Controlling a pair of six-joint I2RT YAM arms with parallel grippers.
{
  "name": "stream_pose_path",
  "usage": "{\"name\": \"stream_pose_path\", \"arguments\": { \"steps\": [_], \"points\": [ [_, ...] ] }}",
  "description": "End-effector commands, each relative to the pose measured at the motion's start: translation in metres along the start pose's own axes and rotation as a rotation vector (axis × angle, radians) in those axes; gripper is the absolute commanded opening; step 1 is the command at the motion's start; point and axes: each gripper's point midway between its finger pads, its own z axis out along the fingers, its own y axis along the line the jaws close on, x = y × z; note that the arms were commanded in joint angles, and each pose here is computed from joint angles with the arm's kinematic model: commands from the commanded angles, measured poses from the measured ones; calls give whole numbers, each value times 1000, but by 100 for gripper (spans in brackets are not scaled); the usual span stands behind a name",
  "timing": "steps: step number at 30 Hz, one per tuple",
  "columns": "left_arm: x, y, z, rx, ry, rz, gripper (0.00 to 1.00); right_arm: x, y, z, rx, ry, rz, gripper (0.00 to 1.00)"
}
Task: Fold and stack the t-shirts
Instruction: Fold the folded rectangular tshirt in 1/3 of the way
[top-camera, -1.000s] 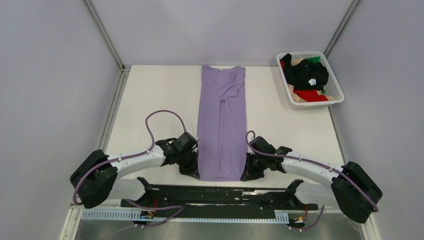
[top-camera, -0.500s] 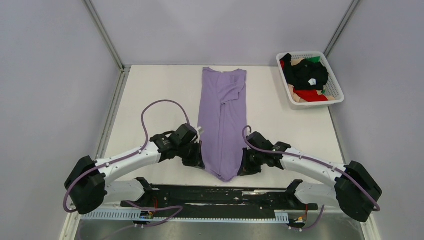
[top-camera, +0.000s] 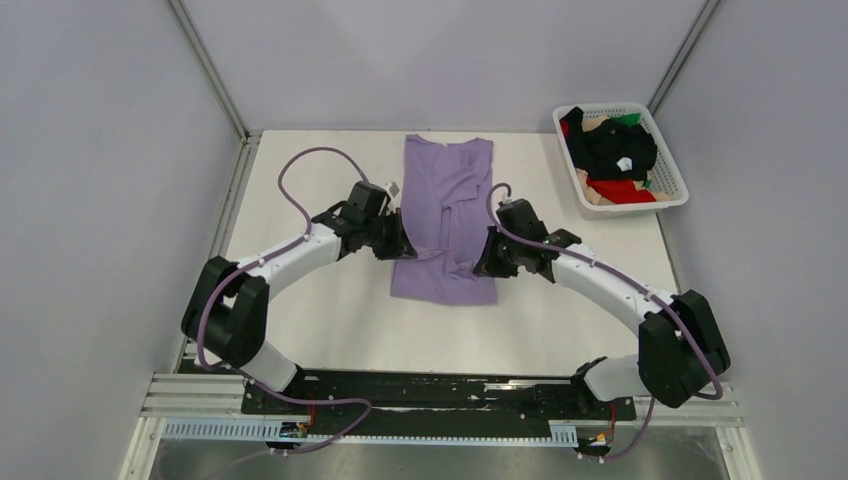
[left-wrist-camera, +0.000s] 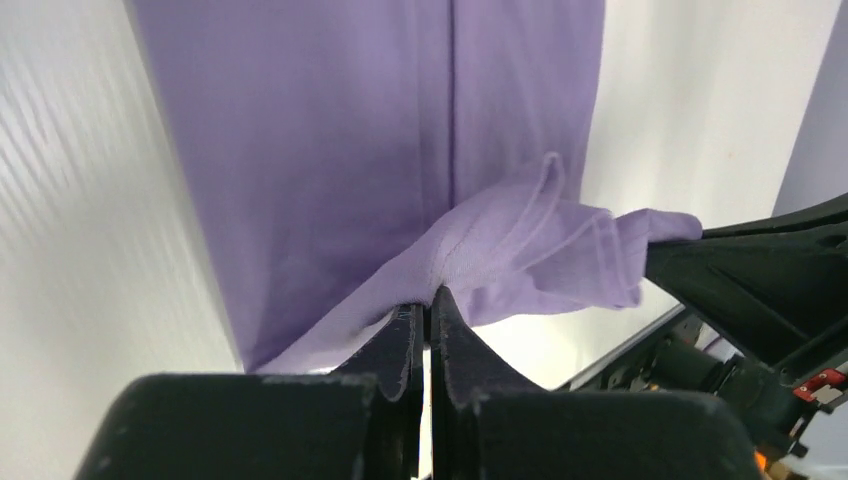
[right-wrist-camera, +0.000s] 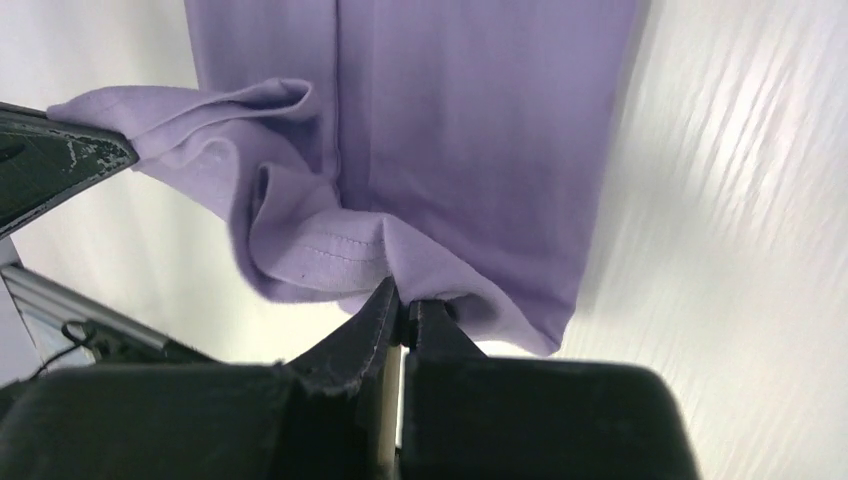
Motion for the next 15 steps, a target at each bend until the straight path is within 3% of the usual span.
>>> {"name": "stream_pose_path", "arguments": {
  "steps": [1, 6, 15],
  "points": [
    [-58, -20, 2, 67, -103, 57, 0, -72, 16, -1, -41, -187, -39, 0],
    [-96, -9, 5, -3, -162, 76, 0, -110, 15, 11, -20, -222, -63, 0],
    [-132, 12, 29, -46, -147, 68, 3, -145, 5, 31, -30, -219, -48, 0]
  ]
}}
